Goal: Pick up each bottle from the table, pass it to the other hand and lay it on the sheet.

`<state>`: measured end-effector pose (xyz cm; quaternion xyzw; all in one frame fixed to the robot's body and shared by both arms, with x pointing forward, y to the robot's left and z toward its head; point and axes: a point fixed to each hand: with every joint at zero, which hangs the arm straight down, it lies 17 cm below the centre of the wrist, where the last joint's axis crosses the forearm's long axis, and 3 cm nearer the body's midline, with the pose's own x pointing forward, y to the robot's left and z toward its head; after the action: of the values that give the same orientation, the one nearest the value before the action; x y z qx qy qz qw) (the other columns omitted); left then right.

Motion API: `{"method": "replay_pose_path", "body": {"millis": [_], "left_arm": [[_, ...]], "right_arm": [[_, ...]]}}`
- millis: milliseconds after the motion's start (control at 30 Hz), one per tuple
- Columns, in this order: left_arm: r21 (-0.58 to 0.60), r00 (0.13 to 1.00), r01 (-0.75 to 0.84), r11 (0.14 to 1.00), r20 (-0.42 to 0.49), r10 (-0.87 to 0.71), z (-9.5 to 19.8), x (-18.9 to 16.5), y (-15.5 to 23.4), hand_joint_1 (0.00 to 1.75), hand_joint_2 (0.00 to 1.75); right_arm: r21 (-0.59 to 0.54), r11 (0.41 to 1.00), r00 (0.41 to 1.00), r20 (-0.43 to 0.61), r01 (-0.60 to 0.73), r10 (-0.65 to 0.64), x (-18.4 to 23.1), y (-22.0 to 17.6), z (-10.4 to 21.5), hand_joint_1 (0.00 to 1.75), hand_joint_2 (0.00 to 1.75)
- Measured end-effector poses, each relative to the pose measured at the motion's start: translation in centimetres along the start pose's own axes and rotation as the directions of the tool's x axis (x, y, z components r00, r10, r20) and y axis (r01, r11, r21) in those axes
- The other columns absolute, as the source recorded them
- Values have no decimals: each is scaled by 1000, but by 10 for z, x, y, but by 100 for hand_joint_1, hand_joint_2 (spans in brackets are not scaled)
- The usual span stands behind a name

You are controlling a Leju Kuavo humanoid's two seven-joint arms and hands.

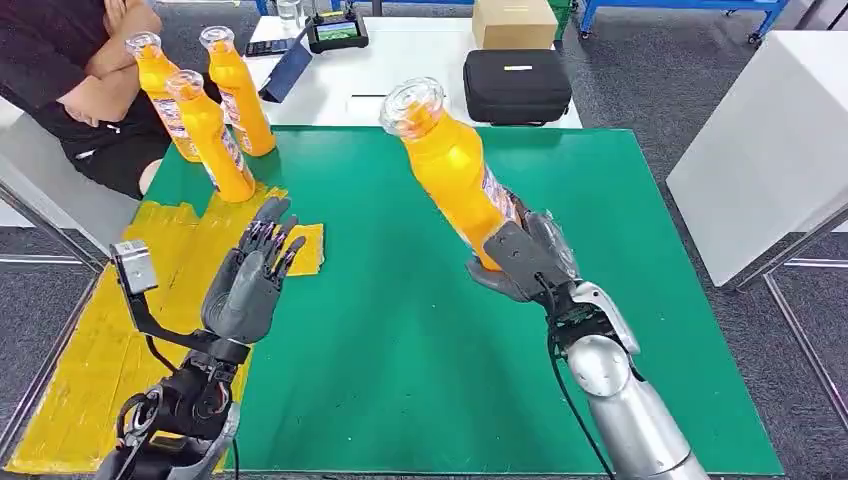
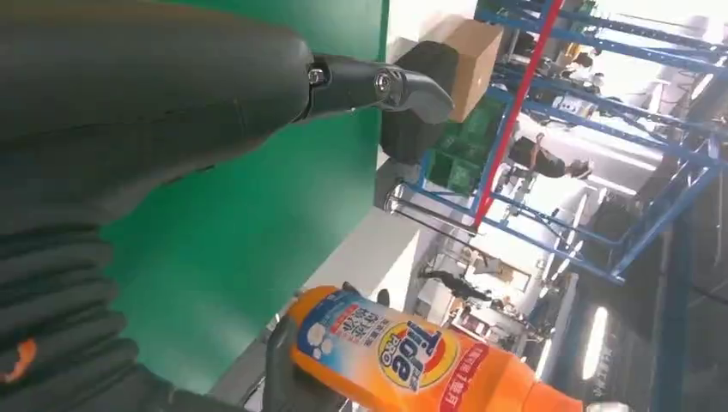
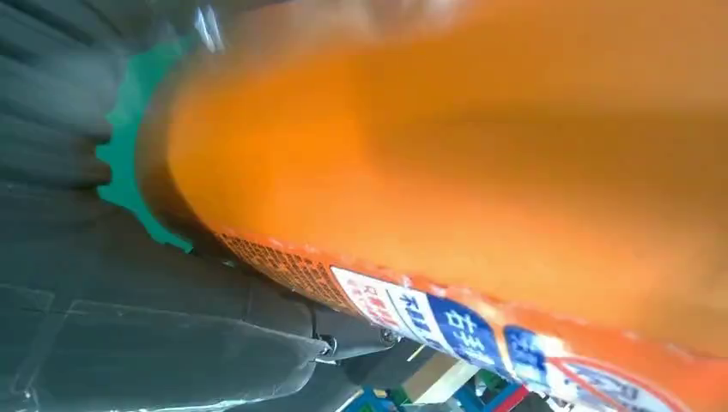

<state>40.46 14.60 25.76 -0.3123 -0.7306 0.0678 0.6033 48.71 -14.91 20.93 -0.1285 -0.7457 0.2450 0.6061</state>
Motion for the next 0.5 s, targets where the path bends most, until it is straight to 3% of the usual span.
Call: {"method": "replay_pose_path", "body": {"millis": [167,500], "left_arm": [[-19,1000,1,1000,-1,-1,-2,-1,-7,0,175],[-63,998,55,997,24,-53,-4,-6,-39,0,175]], "right_arm": [[16,1000,1000,7,8,-8,5,8,-2,175,175],[103,993,996,53,65,-71,59,53,-16,175,175]]}}
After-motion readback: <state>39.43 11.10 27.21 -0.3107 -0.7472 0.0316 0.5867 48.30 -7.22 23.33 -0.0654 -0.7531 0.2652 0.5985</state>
